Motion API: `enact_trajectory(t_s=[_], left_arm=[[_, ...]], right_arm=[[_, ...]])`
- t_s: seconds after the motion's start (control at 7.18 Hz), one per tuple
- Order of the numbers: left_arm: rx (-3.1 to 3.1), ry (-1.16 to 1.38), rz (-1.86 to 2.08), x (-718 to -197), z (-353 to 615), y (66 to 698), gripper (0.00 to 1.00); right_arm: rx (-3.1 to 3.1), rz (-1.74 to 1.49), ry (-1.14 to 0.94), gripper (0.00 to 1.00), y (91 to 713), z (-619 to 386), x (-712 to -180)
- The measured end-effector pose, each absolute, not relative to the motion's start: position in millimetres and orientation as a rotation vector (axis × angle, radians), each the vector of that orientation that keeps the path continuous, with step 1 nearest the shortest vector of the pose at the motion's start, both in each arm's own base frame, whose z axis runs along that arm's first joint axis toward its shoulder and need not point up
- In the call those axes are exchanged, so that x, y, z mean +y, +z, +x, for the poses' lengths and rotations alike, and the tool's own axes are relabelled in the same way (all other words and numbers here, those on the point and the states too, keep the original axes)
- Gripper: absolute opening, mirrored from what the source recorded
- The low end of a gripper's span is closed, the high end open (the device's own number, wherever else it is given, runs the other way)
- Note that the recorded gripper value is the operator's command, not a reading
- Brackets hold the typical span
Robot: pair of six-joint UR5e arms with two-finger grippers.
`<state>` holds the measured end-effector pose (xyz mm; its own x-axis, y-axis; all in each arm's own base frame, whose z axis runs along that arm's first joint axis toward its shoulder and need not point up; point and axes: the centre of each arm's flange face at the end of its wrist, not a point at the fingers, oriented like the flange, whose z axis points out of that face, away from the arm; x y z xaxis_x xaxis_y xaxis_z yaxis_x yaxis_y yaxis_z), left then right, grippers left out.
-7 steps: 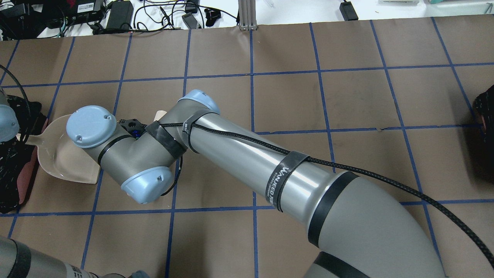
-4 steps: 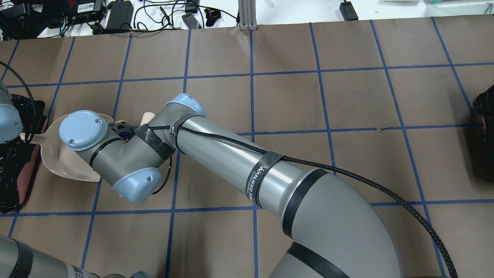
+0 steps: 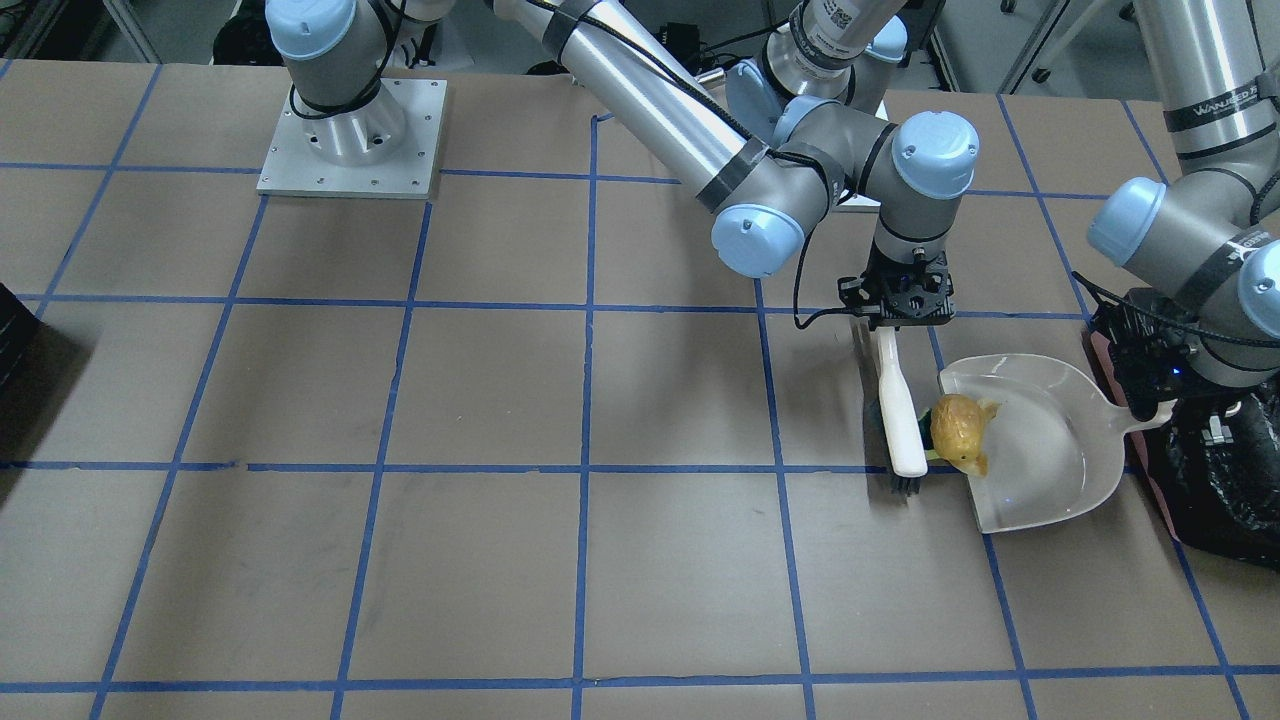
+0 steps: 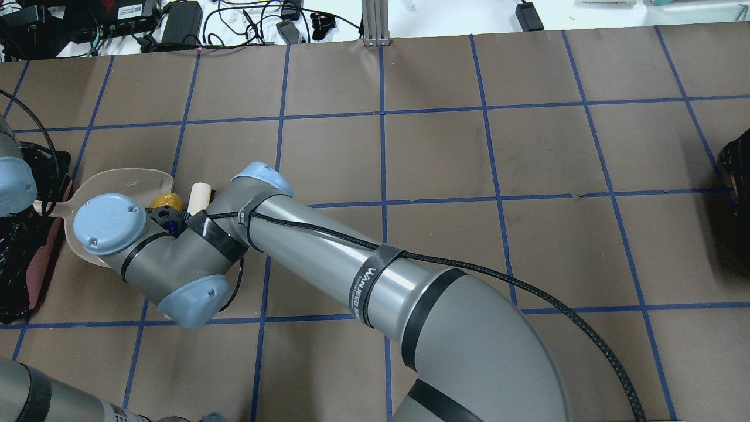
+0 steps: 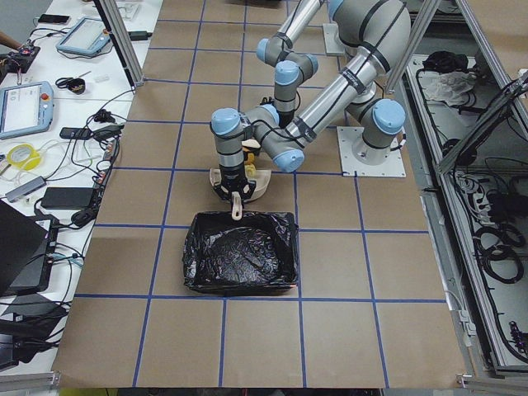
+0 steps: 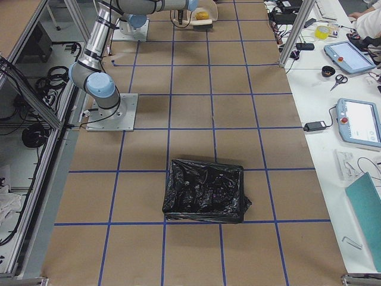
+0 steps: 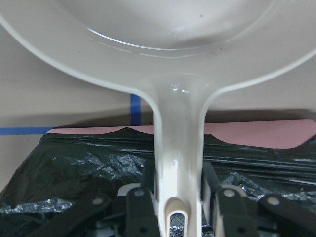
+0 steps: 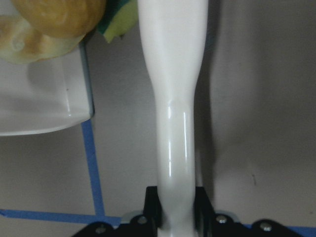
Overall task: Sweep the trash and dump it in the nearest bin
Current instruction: 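Sweep the sponge and wrapper into the dustpan with the right gripper's brush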
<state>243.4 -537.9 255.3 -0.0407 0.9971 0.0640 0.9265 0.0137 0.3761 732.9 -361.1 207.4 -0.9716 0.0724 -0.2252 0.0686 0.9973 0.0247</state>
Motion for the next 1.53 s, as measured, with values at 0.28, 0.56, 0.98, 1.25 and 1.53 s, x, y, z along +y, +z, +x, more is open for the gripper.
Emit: enact_trajectory(t_s=[0.28, 0.56, 0.98, 1.25, 1.53], left_arm=[[2.068, 0.467, 2.01, -538, 243, 255, 0.0], [2.069, 0.464, 2.011, -538, 243, 255, 0.0], [2.071, 0.459, 2.011, -538, 243, 255, 0.0], [2.071, 0.457, 2.012, -538, 243, 255, 0.0], [2.071, 0.454, 2.012, -538, 243, 255, 0.0]], right_arm=[[2.855, 0.105, 0.01, 0.0, 207, 754, -357], [2.806, 0.12, 0.035, 0.0, 201, 771, -360], [2.711, 0.197, 0.079, 0.0, 196, 794, -365], [2.665, 0.208, 0.105, 0.0, 216, 797, -364], [2.687, 0.184, 0.106, 0.0, 265, 779, -374]])
